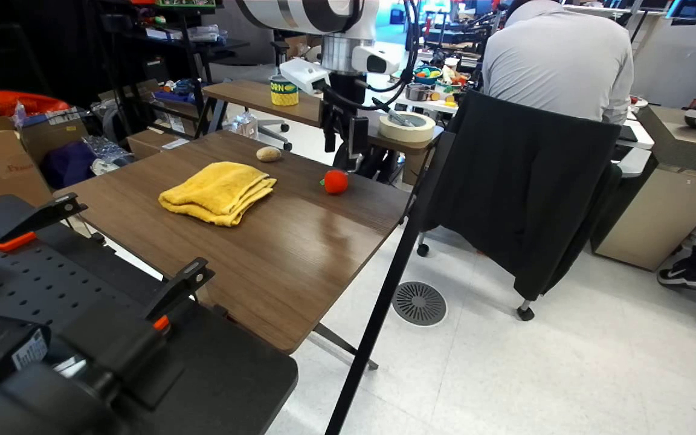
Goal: Move the red object forward, then use the towel to clean the table
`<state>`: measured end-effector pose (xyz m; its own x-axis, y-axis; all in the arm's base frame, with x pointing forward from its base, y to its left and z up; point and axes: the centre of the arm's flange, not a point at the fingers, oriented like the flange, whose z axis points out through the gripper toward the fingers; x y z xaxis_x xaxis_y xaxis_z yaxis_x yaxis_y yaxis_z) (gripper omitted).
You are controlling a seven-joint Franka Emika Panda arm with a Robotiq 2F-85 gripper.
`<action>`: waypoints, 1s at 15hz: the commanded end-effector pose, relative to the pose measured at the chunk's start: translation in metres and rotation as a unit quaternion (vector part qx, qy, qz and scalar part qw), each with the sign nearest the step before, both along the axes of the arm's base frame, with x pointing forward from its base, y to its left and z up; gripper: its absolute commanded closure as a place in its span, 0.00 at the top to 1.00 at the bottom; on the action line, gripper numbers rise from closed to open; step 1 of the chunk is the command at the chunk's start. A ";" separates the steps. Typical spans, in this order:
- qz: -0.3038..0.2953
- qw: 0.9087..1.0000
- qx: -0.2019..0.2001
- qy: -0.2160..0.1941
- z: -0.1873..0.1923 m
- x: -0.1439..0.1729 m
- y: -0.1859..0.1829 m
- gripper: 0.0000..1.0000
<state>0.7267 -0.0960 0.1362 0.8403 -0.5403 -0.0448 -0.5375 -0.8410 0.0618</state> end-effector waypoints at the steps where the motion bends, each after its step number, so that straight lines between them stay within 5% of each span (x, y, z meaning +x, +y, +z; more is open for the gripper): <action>1: 0.020 1.000 0.009 -0.017 -0.016 0.012 0.006 1.00; 10: 0.041 0.997 0.019 -0.060 -0.060 0.024 0.019 1.00; 11: 0.042 0.997 0.022 -0.060 -0.063 0.025 0.021 0.75; 15: 0.049 0.996 0.026 -0.065 -0.065 0.025 0.025 0.49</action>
<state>0.7327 -0.0716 0.0708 0.8900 -0.4559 -0.0039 -0.4559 -0.8900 0.0062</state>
